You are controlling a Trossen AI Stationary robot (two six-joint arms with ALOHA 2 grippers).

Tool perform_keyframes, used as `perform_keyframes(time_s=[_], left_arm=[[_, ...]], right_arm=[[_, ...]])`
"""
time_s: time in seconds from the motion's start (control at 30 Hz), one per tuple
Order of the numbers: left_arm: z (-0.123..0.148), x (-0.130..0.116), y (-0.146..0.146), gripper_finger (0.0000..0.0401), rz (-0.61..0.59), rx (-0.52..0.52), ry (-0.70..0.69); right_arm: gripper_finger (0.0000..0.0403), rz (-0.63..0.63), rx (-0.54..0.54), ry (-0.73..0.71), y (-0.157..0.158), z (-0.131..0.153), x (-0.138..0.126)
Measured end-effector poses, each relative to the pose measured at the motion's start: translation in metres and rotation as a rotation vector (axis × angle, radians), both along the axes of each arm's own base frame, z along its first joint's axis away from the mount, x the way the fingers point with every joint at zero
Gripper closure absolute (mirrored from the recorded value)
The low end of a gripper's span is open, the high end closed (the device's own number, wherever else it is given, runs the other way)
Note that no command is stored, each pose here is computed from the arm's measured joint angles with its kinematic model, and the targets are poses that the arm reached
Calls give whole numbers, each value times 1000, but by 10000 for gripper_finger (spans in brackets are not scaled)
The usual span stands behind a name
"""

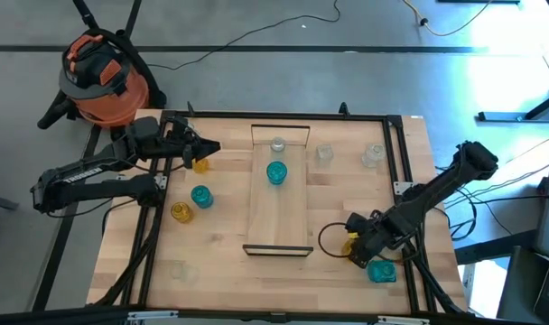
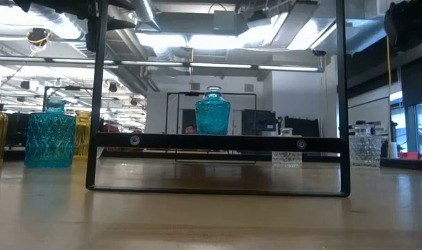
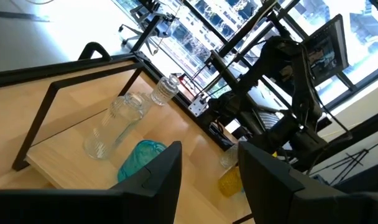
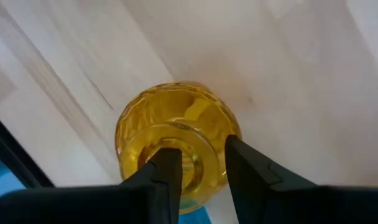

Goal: Sort vases onto shelf
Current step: Put the yellow vase on the shelf

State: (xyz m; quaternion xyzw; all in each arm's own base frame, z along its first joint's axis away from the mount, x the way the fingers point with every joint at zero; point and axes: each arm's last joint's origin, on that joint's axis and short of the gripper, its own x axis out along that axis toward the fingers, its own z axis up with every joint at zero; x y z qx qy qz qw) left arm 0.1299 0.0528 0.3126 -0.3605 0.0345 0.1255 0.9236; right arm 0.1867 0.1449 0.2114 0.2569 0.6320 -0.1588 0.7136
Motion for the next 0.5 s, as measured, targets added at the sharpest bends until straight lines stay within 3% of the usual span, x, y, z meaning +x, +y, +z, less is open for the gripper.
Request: perform_keyframes(time_s=[0.23,0.5], left_arm=[[-2,0,0,252,0,-11,15],[-2,0,0,252,0,-11,16]], right_arm=[[387,25,43,39,-9,-2,9],[395,127,-53,68,-35,37,20]])
